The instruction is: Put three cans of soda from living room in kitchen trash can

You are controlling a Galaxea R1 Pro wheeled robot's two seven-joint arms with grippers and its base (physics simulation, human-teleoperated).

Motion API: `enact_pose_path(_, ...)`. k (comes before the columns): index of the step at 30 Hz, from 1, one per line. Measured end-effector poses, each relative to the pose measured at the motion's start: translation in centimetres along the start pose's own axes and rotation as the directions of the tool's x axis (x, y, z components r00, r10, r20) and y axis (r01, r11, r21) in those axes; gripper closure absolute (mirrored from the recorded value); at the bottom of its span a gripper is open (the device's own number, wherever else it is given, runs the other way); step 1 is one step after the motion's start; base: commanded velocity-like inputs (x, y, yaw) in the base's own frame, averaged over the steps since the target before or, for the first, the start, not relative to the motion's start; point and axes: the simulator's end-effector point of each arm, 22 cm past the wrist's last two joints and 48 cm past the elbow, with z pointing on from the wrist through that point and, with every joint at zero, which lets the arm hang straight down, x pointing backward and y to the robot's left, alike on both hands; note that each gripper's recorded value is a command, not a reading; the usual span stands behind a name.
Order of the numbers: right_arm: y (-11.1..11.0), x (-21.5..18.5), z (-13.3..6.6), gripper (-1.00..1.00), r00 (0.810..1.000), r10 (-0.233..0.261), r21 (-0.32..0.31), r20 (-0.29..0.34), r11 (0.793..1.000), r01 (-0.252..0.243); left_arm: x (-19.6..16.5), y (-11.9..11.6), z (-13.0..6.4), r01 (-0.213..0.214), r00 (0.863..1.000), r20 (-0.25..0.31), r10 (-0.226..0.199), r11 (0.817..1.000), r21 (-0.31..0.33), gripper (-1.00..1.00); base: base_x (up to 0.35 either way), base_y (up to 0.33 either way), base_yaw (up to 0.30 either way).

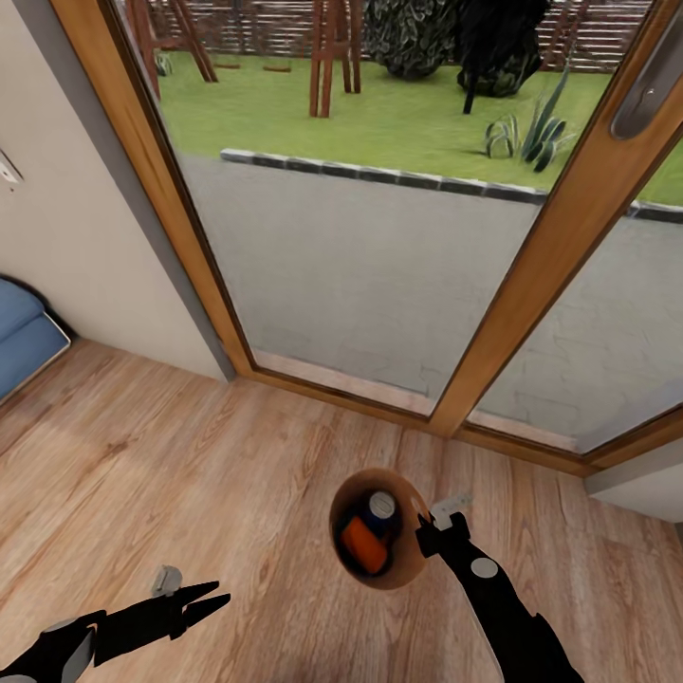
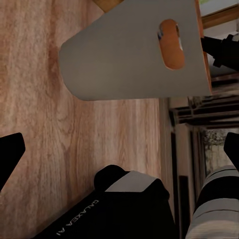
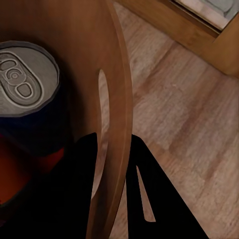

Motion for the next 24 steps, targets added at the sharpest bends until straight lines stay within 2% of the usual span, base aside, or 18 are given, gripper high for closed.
enact_pose_path(24, 0.4, 3.1, 3.3, 1.0, 1.0, -0.001, 0.0, 0.001, 1.0, 0.001, 1.9, 3.6, 2.0, 0.0, 1.0, 0.0, 0.0, 1.0, 0.004, -1.0, 0.0, 0.0, 0.0)
